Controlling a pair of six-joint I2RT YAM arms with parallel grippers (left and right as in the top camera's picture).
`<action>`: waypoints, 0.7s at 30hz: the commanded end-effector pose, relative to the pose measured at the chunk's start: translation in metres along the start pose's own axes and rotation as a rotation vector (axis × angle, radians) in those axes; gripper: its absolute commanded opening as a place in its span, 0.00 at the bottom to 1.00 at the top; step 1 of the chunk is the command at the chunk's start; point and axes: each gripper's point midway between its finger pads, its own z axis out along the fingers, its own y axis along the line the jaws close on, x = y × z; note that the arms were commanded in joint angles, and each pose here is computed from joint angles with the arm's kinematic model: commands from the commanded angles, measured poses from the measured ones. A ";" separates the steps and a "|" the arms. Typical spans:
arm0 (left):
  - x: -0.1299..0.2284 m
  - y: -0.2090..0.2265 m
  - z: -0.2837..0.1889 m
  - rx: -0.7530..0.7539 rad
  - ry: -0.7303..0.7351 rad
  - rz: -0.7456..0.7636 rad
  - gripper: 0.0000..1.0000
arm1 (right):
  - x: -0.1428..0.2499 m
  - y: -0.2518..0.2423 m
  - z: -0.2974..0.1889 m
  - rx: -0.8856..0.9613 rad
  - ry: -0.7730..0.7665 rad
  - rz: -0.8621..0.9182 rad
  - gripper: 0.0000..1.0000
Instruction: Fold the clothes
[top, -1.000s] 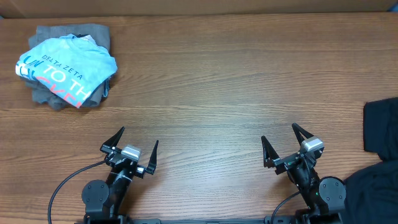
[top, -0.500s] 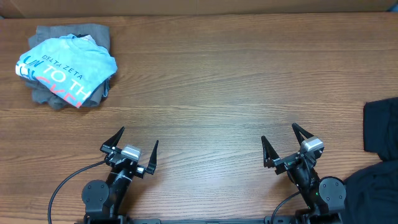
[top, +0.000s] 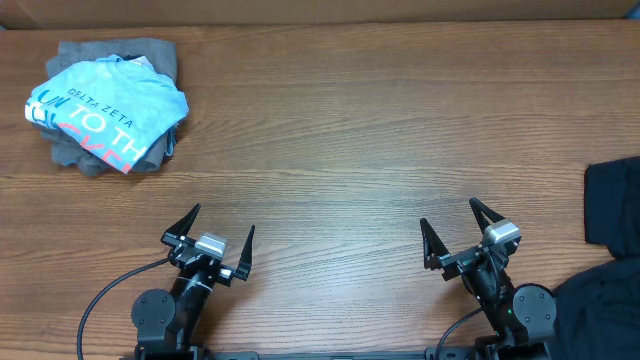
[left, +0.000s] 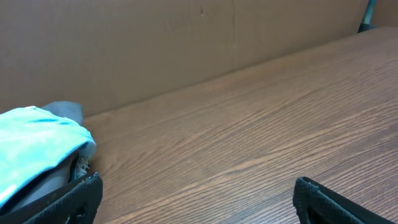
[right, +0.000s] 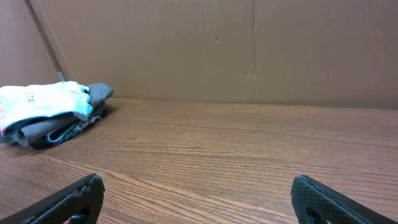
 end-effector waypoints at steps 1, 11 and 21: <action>0.003 -0.004 0.001 0.018 0.003 0.006 1.00 | 0.002 0.000 0.000 -0.002 -0.002 -0.001 1.00; -0.003 -0.028 -0.001 0.164 -0.024 -0.077 1.00 | 0.002 0.011 0.000 -0.066 0.002 0.010 1.00; -0.041 -0.044 -0.012 0.287 -0.078 -0.303 1.00 | -0.036 0.026 -0.007 -0.133 -0.062 0.209 1.00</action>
